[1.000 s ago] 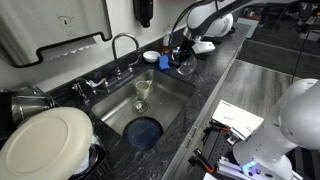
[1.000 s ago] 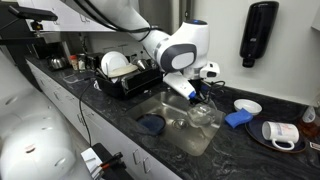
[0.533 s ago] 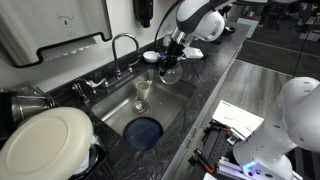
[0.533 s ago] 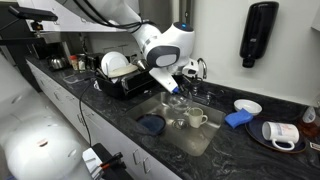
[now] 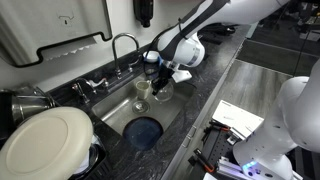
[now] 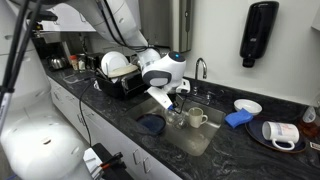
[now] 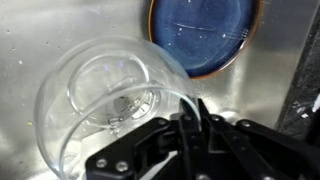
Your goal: Put the glass cup inside the sink
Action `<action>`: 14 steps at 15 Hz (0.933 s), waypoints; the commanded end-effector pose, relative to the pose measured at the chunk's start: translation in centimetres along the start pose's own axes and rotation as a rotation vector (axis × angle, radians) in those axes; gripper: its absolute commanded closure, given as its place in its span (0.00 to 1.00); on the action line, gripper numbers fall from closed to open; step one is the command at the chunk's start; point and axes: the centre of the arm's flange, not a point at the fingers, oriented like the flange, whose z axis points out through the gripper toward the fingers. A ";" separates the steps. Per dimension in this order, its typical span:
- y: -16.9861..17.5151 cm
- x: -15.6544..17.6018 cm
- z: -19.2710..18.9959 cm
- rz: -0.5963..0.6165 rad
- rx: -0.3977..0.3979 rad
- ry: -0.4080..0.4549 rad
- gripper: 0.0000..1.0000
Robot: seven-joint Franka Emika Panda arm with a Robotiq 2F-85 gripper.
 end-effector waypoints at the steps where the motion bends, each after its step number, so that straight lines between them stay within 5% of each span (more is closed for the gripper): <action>1: 1.4 0.3 4.8 -0.008 -0.028 0.009 0.98; 9: 4.3 -0.5 12.0 0.032 0.025 -0.052 0.98; 10: 4.5 -0.5 12.4 0.040 0.027 -0.059 0.68; 14: 5.2 -0.3 13.3 0.055 -0.004 -0.070 0.46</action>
